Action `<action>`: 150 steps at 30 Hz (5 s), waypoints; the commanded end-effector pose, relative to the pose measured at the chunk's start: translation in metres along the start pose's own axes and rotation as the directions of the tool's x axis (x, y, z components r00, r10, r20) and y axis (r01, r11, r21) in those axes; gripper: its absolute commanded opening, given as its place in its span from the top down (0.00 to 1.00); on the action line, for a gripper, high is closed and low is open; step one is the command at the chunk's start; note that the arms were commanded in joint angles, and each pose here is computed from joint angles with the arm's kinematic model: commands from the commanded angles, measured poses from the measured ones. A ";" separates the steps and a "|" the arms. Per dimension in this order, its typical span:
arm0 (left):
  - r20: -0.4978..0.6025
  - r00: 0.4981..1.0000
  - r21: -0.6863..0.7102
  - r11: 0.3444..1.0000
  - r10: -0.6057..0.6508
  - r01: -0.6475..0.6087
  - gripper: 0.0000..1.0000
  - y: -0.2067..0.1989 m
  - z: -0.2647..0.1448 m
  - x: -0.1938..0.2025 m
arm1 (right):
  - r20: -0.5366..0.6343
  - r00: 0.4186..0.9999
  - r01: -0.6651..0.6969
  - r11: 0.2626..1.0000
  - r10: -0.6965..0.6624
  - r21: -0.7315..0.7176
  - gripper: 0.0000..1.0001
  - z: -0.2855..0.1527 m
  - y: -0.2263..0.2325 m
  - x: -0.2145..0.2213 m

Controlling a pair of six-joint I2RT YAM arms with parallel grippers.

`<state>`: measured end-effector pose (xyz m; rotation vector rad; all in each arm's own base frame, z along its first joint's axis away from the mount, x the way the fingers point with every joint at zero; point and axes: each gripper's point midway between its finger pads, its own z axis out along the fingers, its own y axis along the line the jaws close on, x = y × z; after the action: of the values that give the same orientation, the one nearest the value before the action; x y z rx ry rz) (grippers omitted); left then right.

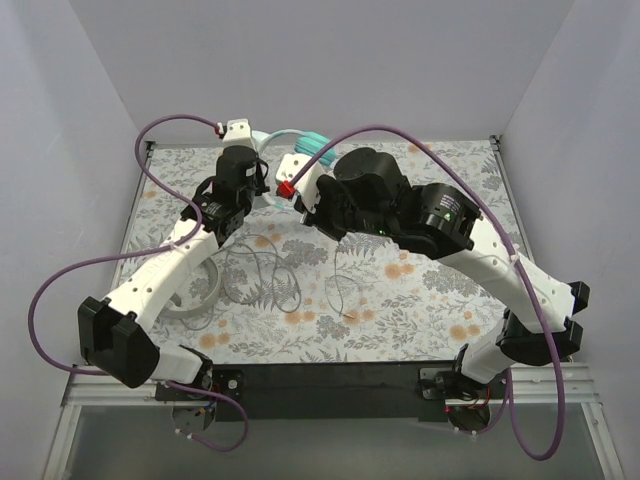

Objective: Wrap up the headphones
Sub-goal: Wrap the headphone cable with the right arm

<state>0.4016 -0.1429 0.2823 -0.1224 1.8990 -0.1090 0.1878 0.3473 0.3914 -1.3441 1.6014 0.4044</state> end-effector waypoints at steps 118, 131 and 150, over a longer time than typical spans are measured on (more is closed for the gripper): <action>0.017 0.904 -0.061 0.902 -0.428 0.428 1.00 0.020 -0.053 -0.062 | 0.248 0.726 -0.681 0.722 0.642 0.124 0.85 0.136 0.008 0.204; -0.030 0.840 -0.035 0.840 -0.542 0.541 1.00 0.050 -0.035 -0.046 | 0.288 0.731 -0.669 0.734 0.619 0.120 0.56 0.120 0.018 0.191; 0.009 0.837 0.032 0.837 -0.547 0.546 1.00 0.045 -0.057 -0.074 | 0.473 0.652 -0.640 0.765 0.593 -0.075 0.43 0.102 0.014 0.120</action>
<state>0.3755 -0.0853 0.2972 -0.6469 1.9779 -0.3917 0.2322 0.3583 0.2029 -0.5565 1.6938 0.9183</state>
